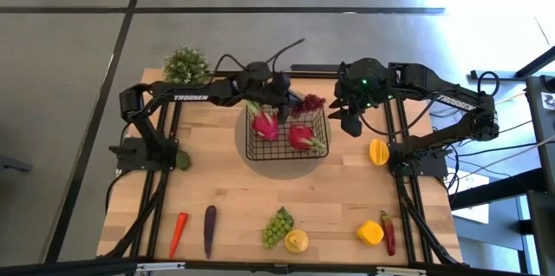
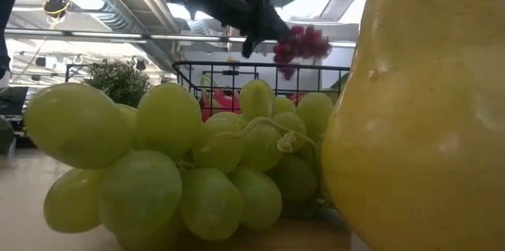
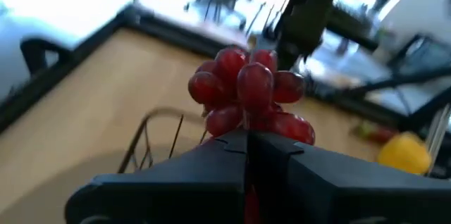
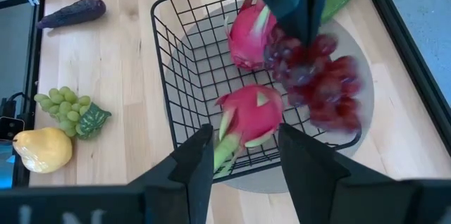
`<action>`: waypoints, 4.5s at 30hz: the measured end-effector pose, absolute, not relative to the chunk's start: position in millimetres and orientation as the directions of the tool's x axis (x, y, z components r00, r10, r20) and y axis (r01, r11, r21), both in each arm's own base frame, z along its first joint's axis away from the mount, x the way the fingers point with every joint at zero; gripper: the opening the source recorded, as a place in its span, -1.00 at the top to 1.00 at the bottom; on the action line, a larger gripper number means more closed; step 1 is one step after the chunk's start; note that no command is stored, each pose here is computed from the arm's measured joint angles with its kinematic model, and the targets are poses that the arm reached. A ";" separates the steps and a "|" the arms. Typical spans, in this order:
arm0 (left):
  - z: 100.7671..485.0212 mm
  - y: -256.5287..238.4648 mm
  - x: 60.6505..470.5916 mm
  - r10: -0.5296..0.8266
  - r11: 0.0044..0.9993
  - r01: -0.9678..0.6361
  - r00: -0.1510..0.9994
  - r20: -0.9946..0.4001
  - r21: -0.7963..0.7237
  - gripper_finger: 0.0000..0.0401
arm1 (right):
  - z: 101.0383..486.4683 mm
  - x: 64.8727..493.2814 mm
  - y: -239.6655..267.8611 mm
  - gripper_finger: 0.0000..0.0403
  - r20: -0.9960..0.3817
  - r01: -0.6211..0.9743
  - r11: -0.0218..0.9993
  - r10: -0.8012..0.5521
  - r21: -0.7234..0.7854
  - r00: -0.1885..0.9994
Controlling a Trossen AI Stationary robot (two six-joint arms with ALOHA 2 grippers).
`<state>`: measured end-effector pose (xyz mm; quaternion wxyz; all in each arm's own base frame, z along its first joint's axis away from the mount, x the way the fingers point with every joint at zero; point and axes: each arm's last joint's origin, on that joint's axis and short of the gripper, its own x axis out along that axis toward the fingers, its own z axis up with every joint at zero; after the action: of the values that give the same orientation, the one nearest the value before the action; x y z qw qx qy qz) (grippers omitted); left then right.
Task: Build produce basket
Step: Put the dark red grapes into the black wire basket, then put the yellow bell pepper into the black wire basket
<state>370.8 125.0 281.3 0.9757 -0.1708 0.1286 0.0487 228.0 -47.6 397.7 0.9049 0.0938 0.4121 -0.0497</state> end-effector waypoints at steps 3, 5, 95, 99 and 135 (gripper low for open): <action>273.3 123.8 368.4 0.045 0.943 -0.155 0.936 -0.349 -0.295 1.00 | 397.8 227.9 -47.7 0.26 -0.755 0.168 0.977 -0.013 0.129 0.656; 266.2 121.9 369.2 0.047 0.950 -0.162 0.918 -0.395 -0.265 1.00 | 397.8 227.9 -47.6 0.26 -0.755 0.167 0.977 -0.013 0.129 0.656; 346.3 -17.0 210.1 -0.074 0.904 -0.297 0.599 -0.797 -0.307 0.66 | 392.4 238.0 78.0 0.26 -0.746 -0.023 0.938 0.288 0.345 0.601; 348.0 -27.9 206.7 -0.106 0.918 -0.246 0.602 -0.791 -0.310 0.66 | 383.3 240.8 102.0 0.26 -0.770 0.038 0.906 0.335 0.421 0.544; 348.2 -41.1 205.3 -0.081 0.935 -0.227 0.610 -0.788 -0.272 0.66 | 335.9 229.6 141.8 0.26 -0.934 0.363 0.866 0.354 0.344 0.041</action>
<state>205.3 -41.1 348.2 0.8800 -0.1750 0.4396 0.0415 229.6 141.8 335.9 0.6734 0.2587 0.6925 -0.0032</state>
